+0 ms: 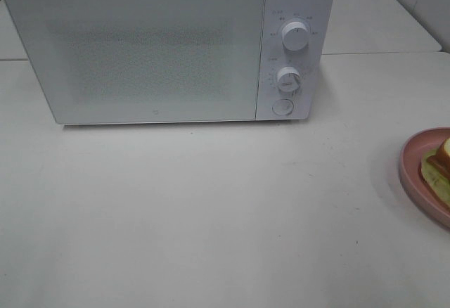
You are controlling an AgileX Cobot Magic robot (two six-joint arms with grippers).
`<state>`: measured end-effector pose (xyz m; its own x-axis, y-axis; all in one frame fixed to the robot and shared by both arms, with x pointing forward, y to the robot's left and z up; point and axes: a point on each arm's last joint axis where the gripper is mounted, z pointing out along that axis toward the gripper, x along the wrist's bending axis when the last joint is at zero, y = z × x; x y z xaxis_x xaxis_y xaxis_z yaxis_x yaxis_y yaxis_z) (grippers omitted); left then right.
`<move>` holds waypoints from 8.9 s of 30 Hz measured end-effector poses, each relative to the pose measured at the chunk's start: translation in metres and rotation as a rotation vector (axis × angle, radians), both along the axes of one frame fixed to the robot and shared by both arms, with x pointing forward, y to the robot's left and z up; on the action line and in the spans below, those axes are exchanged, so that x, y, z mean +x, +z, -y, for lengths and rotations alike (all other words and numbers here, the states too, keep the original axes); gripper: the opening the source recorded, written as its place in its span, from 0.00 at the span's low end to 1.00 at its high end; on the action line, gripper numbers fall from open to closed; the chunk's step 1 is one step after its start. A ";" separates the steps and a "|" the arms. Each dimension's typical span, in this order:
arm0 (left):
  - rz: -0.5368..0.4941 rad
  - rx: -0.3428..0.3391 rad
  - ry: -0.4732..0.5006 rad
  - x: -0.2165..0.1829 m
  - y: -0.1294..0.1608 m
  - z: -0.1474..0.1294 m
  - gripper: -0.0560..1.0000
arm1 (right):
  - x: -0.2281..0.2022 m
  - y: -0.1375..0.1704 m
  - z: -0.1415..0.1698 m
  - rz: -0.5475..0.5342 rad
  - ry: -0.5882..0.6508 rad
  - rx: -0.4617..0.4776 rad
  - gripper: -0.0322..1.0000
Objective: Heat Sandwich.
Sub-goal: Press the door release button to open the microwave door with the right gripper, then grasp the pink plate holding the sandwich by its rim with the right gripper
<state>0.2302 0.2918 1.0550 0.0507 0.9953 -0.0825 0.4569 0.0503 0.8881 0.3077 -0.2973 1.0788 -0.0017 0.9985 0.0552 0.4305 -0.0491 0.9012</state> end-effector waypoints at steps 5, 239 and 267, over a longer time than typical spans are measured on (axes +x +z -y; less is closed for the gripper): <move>0.000 0.000 0.000 0.000 0.000 0.000 0.96 | 0.022 -0.001 -0.002 -0.019 0.006 -0.003 0.76; 0.001 -0.002 -0.001 0.000 0.000 0.000 0.96 | 0.286 -0.225 -0.163 -0.050 -0.730 1.428 0.03; 0.001 0.002 -0.004 0.000 0.000 0.000 0.96 | 0.230 -0.176 -0.154 -0.343 -0.476 1.096 0.03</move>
<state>0.2303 0.2916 1.0551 0.0547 0.9953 -0.0805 0.4557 0.0468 0.8889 0.5377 -0.1433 0.9025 0.5275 0.3230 0.7858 0.3687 -0.9203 0.1308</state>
